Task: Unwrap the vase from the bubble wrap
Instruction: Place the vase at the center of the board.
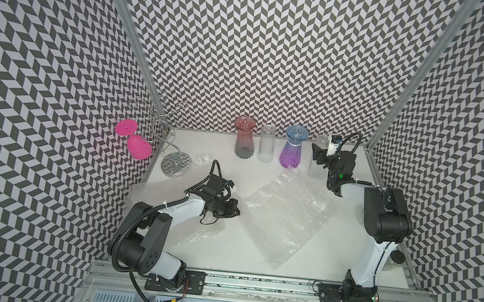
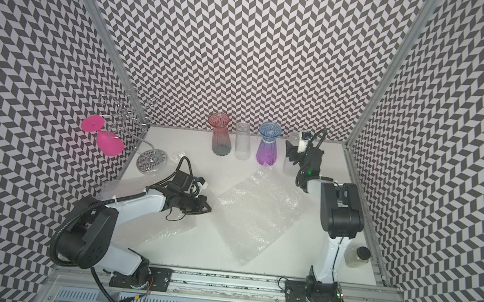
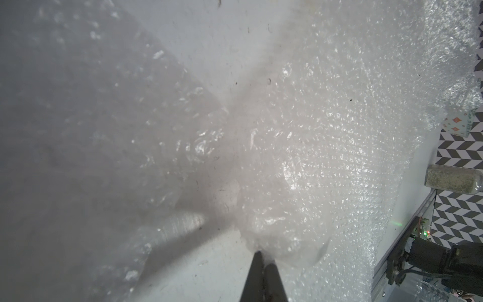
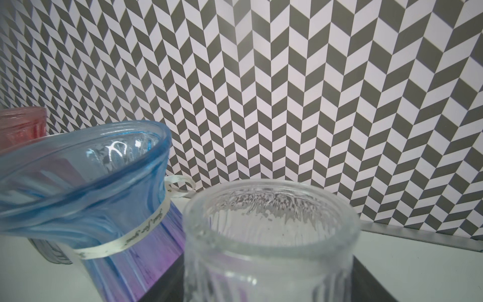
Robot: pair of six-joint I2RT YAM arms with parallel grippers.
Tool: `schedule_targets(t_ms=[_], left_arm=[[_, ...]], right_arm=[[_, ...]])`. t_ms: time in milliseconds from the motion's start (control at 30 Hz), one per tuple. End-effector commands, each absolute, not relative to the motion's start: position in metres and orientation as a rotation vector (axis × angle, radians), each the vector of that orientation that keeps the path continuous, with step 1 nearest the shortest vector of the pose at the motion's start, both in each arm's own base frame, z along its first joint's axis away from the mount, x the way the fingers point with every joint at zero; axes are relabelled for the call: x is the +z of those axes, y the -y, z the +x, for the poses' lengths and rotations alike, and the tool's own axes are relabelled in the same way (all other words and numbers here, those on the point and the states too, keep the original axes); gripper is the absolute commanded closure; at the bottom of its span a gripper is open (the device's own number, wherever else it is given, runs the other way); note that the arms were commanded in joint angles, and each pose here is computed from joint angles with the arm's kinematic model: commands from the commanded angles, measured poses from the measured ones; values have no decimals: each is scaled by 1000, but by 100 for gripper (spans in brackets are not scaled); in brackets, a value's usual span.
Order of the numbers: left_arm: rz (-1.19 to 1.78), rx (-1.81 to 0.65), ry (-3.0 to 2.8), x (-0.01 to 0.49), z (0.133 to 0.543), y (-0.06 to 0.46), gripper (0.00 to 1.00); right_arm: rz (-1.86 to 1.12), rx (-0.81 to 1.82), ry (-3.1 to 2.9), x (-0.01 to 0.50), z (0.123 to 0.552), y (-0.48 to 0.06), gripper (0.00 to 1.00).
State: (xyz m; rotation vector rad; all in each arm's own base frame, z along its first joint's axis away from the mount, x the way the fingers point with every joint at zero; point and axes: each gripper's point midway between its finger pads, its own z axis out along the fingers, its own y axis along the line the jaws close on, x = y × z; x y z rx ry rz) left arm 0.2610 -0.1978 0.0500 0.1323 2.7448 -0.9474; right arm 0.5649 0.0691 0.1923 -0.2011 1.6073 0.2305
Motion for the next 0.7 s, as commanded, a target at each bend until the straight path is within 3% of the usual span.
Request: schedule_targets(t_ms=[0, 467, 667], left_arm=[[140, -983, -2749, 55, 259, 203, 100], [160, -1007, -2780, 54, 265, 213, 100], [150, -1007, -2784, 54, 268, 217, 100]], right_arm=[[-240, 199, -1336, 260, 569, -68, 100], [-225, 200, -1254, 239, 580, -62, 93], [-225, 197, -1249, 232, 579, -62, 73]])
